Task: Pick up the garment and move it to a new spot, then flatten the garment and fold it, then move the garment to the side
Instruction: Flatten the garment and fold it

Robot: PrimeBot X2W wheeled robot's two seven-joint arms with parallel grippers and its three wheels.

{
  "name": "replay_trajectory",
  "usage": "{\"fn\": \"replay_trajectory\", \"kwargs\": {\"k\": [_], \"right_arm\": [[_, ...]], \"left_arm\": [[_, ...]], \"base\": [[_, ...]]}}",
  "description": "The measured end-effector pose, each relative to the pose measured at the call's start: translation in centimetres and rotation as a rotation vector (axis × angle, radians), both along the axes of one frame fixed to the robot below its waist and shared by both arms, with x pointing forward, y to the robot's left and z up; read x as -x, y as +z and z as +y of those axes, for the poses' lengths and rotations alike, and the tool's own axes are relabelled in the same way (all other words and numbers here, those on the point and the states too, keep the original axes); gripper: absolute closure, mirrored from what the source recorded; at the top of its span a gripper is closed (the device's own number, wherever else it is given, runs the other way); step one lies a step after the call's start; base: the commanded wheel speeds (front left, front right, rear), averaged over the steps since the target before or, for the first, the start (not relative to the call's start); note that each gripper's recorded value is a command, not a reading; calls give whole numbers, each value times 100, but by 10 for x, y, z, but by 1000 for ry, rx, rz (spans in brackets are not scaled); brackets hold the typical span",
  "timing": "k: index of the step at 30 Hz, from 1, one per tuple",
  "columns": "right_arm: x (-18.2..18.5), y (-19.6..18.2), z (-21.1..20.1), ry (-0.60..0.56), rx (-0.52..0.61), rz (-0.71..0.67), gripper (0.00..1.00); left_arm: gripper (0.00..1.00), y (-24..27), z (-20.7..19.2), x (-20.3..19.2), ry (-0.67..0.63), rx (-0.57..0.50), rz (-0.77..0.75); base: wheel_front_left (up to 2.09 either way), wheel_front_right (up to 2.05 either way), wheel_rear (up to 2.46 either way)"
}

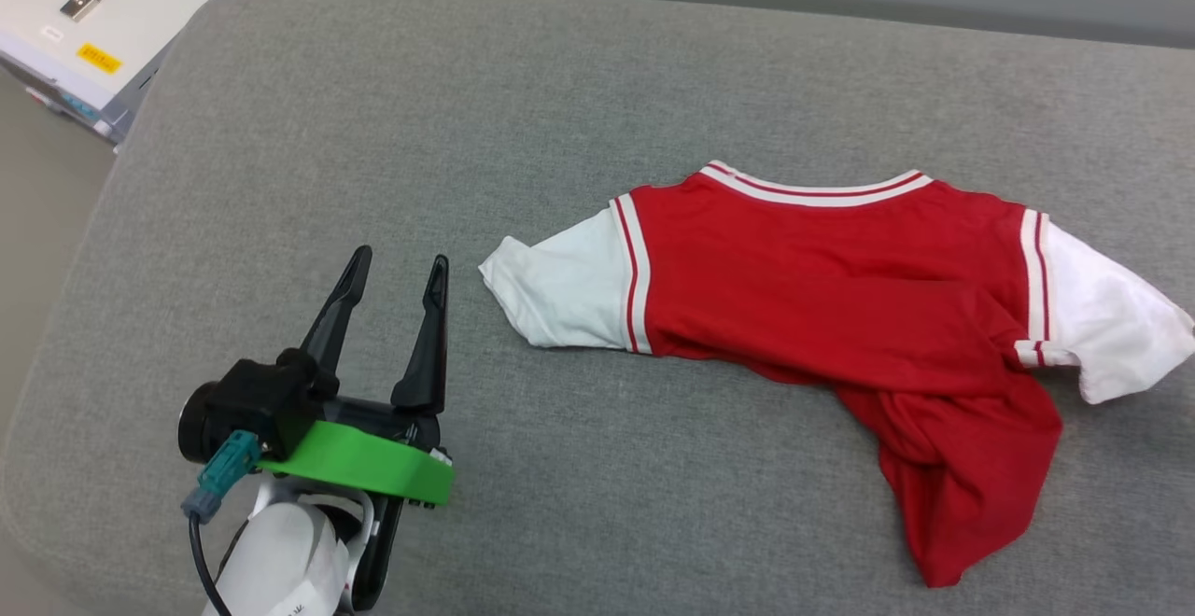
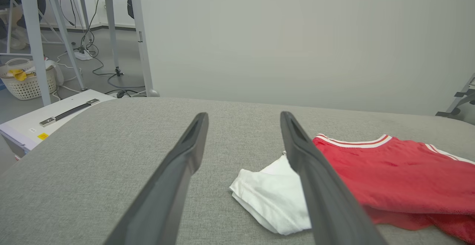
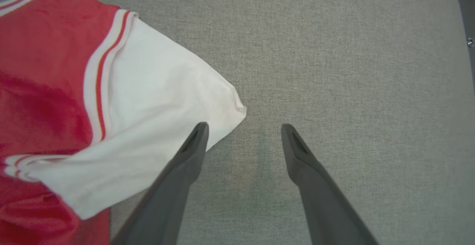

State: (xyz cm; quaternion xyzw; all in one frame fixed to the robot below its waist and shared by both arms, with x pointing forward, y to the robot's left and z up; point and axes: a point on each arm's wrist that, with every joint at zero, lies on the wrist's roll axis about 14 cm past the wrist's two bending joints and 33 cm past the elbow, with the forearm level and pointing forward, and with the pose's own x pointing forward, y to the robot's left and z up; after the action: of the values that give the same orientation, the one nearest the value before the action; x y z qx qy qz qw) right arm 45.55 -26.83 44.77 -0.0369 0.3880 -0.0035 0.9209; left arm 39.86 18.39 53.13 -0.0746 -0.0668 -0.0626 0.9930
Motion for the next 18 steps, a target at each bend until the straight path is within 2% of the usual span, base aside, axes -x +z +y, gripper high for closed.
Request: {"fn": "replay_trajectory", "kwargs": {"k": [8, 14, 15, 16, 17, 18], "right_arm": [[-15, -51, 5, -5, 15, 125, 0], [-25, -68, 14, 18, 13, 139, 0], [-24, -71, 15, 18, 12, 148, 4], [-23, -72, 14, 17, 15, 154, 78], [-21, -73, 15, 23, 18, 154, 100], [-21, -71, 15, 23, 17, 146, 100]], "left_arm": [[0, -12, 17, -4, 51, -11, 34], [0, -20, 25, -2, 76, -20, 60], [0, -21, 25, -2, 77, -22, 62], [0, -21, 25, -2, 76, -26, 63], [0, -22, 23, -2, 73, -29, 65], [0, -22, 23, -3, 71, -30, 65]], "base": [[0, 0, 0], [0, 0, 0], [0, 0, 0], [0, 0, 0], [0, 0, 0], [0, 0, 0]]}}
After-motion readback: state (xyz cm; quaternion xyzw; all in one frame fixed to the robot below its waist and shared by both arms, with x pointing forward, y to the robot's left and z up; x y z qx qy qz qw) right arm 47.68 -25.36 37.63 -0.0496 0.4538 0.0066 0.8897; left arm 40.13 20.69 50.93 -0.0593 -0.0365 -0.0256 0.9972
